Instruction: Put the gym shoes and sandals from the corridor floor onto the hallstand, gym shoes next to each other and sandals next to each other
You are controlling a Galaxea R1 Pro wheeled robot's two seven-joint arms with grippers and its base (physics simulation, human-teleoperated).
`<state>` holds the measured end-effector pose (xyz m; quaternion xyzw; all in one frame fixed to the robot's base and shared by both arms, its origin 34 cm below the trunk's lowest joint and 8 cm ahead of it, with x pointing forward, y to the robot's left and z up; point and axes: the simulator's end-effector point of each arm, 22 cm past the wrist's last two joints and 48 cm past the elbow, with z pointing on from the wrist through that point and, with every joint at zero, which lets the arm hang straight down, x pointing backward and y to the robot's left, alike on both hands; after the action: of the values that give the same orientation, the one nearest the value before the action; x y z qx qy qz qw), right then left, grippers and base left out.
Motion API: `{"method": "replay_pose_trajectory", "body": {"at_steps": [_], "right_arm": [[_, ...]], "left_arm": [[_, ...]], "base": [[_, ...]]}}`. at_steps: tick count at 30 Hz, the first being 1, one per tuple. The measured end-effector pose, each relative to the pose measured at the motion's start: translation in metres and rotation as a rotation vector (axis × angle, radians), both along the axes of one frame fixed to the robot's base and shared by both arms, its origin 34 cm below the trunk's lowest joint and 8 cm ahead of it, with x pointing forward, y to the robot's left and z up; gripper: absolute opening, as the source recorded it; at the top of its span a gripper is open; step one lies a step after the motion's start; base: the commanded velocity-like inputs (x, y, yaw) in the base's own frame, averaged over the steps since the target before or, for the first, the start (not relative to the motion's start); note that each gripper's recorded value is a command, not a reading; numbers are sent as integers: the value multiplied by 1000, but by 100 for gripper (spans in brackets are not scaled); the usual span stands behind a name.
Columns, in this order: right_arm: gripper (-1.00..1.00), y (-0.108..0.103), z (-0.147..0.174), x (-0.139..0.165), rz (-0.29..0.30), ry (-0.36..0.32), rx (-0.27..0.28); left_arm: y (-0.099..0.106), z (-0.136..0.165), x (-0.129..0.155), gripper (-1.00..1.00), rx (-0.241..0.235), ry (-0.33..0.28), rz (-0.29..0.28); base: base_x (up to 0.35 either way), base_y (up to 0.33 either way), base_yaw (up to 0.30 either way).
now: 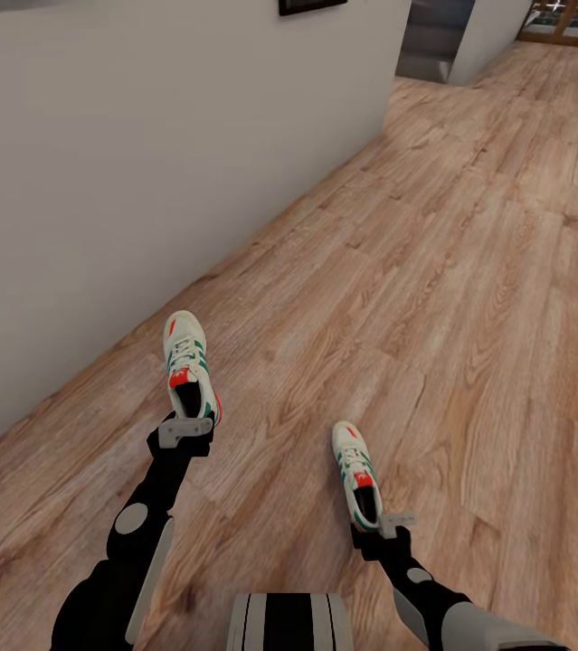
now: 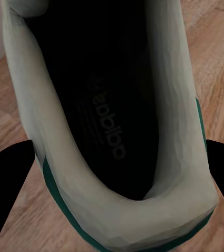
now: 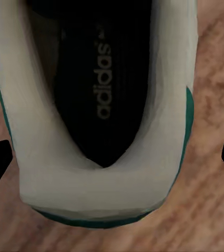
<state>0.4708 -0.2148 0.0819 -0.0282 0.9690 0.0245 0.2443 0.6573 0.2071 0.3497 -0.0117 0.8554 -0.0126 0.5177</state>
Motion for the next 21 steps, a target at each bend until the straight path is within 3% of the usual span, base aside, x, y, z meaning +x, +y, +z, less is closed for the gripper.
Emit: {"method": "replay_pose_trajectory", "body": {"at_steps": [5,16,17,21], "right_arm": [[100,-4,0,0,-45,1,5],[100,-5,0,0,-53,2,5],[-100,-5,0,0,-53,2,5],[-100,-4,0,0,-51,3,5]], "left_arm": [[0,0,0,-100,0,0,0],[0,0,0,-100,0,0,0],[0,0,0,-100,0,0,0],[0,0,0,-100,0,0,0]], "base": [[12,0,0],[1,0,0],[0,0,0],[0,0,0]]}}
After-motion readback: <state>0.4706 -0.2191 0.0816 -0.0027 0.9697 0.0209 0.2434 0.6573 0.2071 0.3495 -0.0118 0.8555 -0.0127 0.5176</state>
